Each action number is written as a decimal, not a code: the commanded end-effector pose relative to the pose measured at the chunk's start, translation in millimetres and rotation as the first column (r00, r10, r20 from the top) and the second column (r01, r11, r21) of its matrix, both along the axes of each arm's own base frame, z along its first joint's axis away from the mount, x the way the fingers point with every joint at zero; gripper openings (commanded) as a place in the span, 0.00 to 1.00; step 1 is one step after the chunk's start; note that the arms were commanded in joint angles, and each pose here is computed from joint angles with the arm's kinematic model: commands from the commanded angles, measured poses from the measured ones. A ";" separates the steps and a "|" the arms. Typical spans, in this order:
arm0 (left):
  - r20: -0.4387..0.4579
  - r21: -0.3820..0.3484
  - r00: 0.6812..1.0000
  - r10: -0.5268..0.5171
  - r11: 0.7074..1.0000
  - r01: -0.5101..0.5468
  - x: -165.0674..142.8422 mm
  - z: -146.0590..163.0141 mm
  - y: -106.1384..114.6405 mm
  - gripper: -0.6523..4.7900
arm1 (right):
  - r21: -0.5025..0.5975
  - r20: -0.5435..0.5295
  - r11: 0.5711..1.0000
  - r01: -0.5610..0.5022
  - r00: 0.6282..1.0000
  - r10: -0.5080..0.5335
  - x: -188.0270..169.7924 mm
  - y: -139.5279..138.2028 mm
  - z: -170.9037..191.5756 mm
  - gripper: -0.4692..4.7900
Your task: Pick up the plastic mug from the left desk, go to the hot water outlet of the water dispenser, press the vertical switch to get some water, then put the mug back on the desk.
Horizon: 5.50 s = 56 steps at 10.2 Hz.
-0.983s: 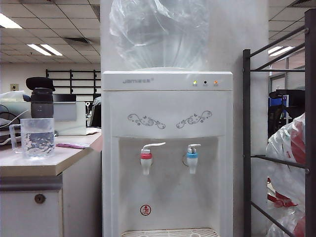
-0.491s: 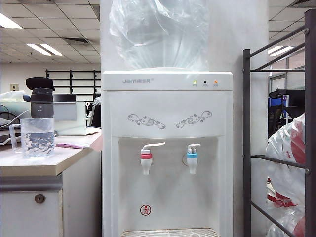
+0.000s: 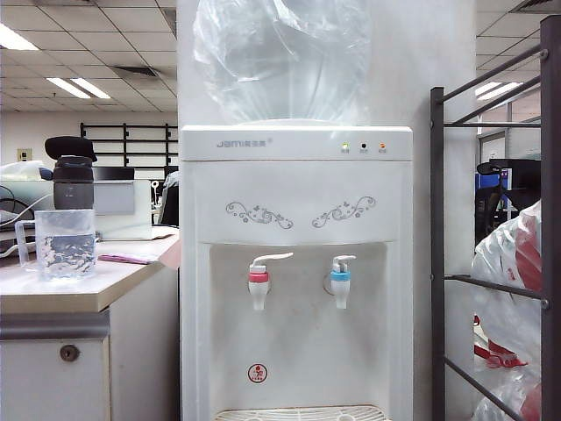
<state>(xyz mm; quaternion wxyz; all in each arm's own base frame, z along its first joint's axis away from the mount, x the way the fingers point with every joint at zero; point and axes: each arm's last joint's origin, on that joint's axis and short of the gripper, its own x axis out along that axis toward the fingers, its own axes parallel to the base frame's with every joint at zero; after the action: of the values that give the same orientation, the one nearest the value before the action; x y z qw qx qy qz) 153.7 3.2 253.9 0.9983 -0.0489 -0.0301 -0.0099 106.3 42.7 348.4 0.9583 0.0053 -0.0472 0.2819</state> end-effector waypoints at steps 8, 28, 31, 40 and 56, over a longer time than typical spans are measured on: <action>-0.180 0.137 0.960 0.216 0.972 -0.193 187.9 -105.8 62.4 1.00 | -0.001 -0.147 0.995 -0.103 0.984 0.102 102.2 44.8 -38.1 1.00; -0.168 0.107 0.982 -0.089 0.988 0.108 243.3 -148.1 95.5 0.11 | -0.010 -0.210 0.995 -0.104 0.973 0.099 106.4 46.4 -46.7 1.00; -0.047 0.154 0.995 -0.082 0.984 0.089 235.5 -140.9 93.4 0.11 | -0.013 -0.218 0.995 -0.100 0.971 0.095 106.6 46.1 -47.5 1.00; -0.105 0.132 0.920 -0.379 0.911 0.390 142.5 -141.8 -24.8 0.11 | -0.026 -0.266 0.995 -0.101 0.960 0.090 106.0 45.9 -52.4 1.00; -0.223 0.066 0.612 -0.759 0.615 0.786 103.4 -160.6 -135.8 0.11 | -0.035 -0.268 0.995 -0.096 0.960 0.083 106.9 45.9 -53.6 1.00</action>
<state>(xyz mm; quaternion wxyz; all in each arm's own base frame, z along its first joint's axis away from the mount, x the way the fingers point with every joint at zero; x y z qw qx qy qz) 255.3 -130.0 89.7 0.8966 0.0231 0.1032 -0.4301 212.8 88.2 292.4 0.9412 0.0236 0.0986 0.3223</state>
